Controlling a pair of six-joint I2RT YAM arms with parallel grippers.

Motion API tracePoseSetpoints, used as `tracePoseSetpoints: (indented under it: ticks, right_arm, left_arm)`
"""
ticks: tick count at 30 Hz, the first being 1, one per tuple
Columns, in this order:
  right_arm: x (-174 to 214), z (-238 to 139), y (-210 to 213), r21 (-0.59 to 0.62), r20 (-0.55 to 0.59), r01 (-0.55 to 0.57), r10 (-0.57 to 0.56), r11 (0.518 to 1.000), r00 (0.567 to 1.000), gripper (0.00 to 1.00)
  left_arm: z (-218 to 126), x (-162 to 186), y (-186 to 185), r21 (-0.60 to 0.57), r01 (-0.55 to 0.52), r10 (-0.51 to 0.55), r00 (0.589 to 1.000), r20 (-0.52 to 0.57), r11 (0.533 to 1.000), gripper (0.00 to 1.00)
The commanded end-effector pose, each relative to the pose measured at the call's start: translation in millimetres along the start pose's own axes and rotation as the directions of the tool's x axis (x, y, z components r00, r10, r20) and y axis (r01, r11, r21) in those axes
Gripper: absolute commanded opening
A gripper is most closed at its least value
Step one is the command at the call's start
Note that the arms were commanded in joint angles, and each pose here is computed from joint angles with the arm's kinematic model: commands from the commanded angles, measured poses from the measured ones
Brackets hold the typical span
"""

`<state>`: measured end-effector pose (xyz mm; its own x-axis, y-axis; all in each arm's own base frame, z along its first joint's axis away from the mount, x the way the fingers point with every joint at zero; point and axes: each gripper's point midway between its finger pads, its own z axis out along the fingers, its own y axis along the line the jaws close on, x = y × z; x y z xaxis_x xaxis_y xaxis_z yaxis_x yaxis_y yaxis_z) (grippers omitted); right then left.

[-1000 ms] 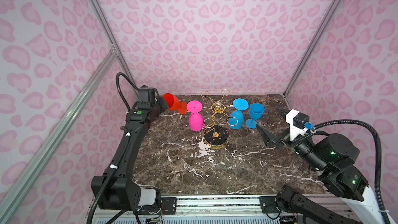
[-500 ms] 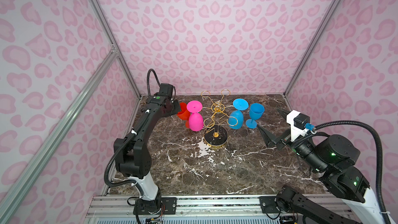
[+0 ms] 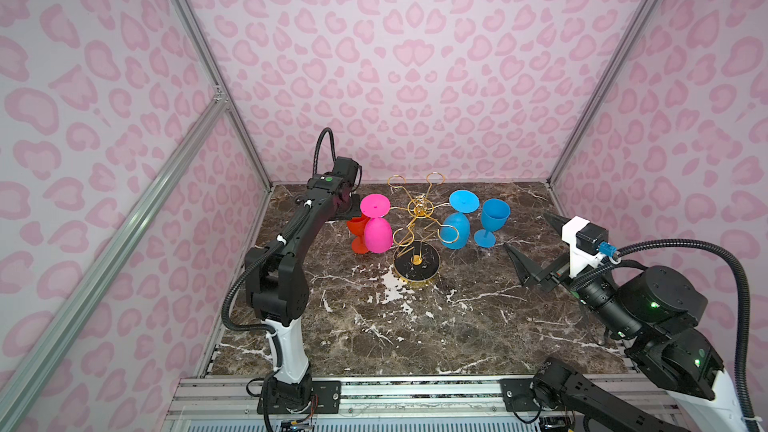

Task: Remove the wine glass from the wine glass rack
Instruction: 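Lower the red-orange glass upright onto the table beside the rack with the left gripper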

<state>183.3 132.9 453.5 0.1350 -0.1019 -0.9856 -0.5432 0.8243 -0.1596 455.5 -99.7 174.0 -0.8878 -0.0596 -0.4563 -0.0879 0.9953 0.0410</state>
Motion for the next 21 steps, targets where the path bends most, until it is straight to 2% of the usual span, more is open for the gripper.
tracePoseSetpoints:
  ticks: [1, 11, 21]
  right_arm:
    - [-1.1, -1.0, -1.9, 0.010, 0.006, -0.005, 0.005, 1.000, 1.000, 1.00]
    - [-0.5, -0.6, -1.6, 0.009, 0.000, -0.004, 0.004, 1.000, 1.000, 1.00]
    - [0.8, 2.3, 0.6, -0.002, -0.008, 0.001, -0.001, 1.000, 1.000, 1.00]
  left_arm:
    - [2.5, 4.8, 4.3, -0.034, -0.024, 0.023, 1.000, -0.021, 0.999, 0.03]
    - [0.5, -1.1, -4.9, -0.003, -0.015, 0.015, 1.000, 0.003, 1.000, 0.03]
    - [1.1, 2.1, -6.1, 0.004, -0.012, 0.012, 1.000, -0.002, 1.000, 0.21]
